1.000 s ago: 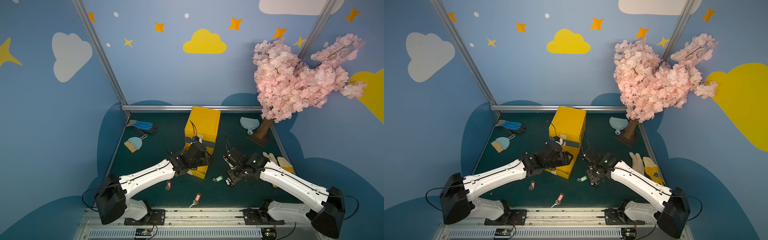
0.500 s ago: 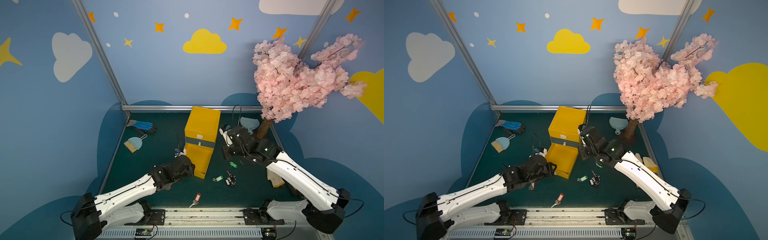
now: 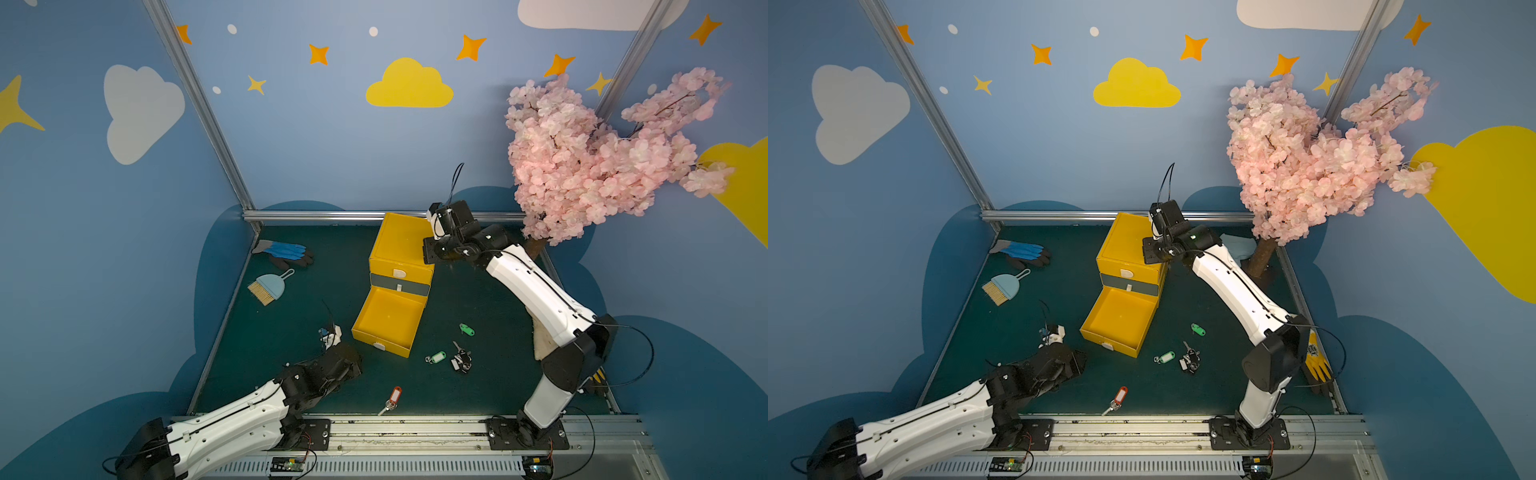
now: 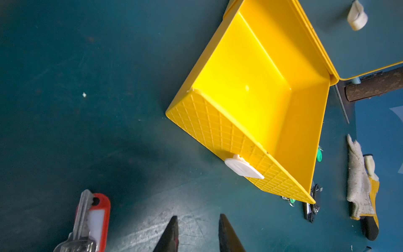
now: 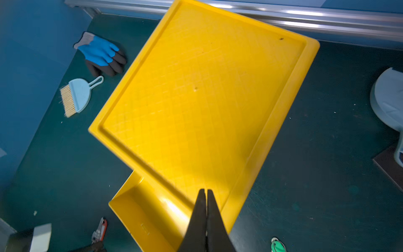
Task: Take the keys out of the drawer
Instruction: Close the drawer in the storage box.
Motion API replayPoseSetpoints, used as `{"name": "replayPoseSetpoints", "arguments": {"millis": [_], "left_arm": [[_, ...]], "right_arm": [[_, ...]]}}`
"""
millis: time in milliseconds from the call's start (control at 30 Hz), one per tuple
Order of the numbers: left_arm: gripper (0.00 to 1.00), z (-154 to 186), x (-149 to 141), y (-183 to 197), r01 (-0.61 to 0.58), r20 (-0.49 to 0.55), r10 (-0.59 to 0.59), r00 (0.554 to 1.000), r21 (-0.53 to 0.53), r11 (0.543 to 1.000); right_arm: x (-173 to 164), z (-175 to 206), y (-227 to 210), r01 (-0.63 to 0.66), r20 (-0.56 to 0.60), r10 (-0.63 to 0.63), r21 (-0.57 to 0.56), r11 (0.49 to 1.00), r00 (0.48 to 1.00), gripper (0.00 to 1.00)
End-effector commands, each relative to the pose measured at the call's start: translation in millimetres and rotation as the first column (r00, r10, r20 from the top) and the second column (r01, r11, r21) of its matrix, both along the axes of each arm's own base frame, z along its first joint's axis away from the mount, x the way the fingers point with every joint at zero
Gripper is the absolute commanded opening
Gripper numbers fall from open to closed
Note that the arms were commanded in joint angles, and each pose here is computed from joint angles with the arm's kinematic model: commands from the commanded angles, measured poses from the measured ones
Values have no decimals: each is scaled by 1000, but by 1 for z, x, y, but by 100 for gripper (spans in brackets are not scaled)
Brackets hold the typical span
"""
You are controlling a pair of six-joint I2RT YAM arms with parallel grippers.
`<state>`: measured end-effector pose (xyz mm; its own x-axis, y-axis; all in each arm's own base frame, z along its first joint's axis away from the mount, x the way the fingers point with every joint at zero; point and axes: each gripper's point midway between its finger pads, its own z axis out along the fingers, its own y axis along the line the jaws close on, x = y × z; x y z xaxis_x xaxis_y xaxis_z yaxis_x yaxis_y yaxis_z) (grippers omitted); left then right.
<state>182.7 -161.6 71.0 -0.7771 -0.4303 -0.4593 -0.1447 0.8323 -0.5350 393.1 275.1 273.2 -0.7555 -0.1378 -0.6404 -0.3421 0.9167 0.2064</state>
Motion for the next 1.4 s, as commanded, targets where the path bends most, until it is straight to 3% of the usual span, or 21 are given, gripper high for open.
{"name": "replayPoseSetpoints", "arguments": {"millis": [0,133,367,667,1000,1200,1367], "left_arm": [[33,7,8,5,-66,40,67,997,-38,997],[33,4,4,19,-128,40,130,991,-59,990],[34,-8,-6,41,-212,32,217,976,-117,970],[34,-25,-4,41,-235,35,245,969,-178,956],[34,-23,2,25,-212,23,220,975,-181,960],[34,-10,19,6,-217,46,235,971,-247,944],[33,-6,29,-19,-162,33,174,984,-238,958]], "right_arm": [[4,-11,-9,41,-100,-38,21,999,994,6],[16,-39,-7,40,-192,-32,36,999,981,6],[19,-54,11,9,-309,35,140,990,951,6],[-4,-64,17,28,-441,49,166,986,896,5],[-16,-60,15,11,-451,58,149,989,891,4],[-22,-56,12,3,-442,63,147,989,895,4],[-26,-58,10,2,-451,64,145,989,890,4]]}}
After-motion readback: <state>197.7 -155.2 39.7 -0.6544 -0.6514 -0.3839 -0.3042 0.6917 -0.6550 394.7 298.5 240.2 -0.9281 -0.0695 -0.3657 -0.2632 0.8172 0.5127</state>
